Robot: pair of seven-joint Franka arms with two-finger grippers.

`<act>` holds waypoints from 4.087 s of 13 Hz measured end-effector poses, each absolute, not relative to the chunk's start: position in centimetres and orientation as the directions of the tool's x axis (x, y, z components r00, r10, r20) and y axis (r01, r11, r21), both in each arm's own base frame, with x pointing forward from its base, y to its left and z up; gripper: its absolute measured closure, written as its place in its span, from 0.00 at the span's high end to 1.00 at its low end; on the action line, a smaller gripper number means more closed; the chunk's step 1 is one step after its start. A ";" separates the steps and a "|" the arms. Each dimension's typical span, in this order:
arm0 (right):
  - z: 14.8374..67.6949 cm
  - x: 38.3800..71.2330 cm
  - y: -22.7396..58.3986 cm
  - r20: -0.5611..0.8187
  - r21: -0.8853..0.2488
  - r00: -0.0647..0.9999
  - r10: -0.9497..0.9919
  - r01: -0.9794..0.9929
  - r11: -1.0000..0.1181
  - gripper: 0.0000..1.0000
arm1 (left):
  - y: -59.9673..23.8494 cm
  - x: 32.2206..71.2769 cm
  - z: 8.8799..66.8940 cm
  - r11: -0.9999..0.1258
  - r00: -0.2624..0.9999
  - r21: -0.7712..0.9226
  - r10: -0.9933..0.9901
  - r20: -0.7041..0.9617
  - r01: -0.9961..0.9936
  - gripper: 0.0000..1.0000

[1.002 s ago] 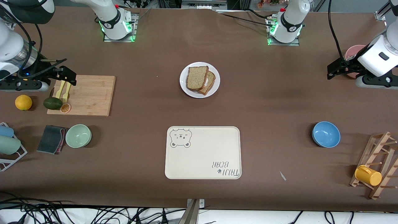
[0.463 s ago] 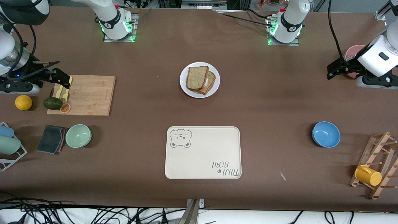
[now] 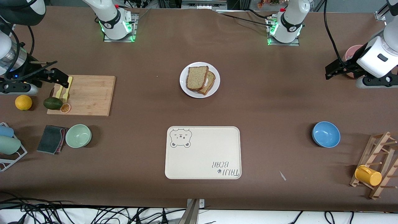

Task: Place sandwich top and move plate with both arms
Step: 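Swing the left gripper over the blue bowl toward the white plate, then lower the left gripper and grip the white plate's rim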

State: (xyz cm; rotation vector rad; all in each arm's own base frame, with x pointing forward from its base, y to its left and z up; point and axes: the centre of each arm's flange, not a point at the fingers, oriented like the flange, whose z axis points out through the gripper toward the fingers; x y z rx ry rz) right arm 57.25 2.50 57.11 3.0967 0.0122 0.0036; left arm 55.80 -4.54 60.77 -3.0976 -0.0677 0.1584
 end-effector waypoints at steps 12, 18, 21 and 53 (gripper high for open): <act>59.2 58.3 3.3 -0.009 0.036 0.999 -0.050 -0.050 -0.998 1.00 | -3.4 61.9 50.5 -0.990 0.980 0.076 0.104 -0.169 0.118 1.00; 59.5 58.2 3.7 -0.007 0.021 0.999 -0.036 -0.036 -0.999 1.00 | -2.8 63.8 45.8 -0.966 0.972 0.182 0.149 -0.179 0.182 1.00; 59.5 58.2 4.2 -0.006 0.020 1.000 -0.027 -0.027 -0.999 1.00 | -3.5 63.3 42.3 -0.959 0.969 0.213 0.147 -0.200 0.190 1.00; 58.2 59.4 3.2 0.007 0.016 0.999 -0.044 -0.045 -0.999 1.00 | -34.3 43.7 19.7 -0.845 0.915 0.457 0.088 -0.394 0.278 1.00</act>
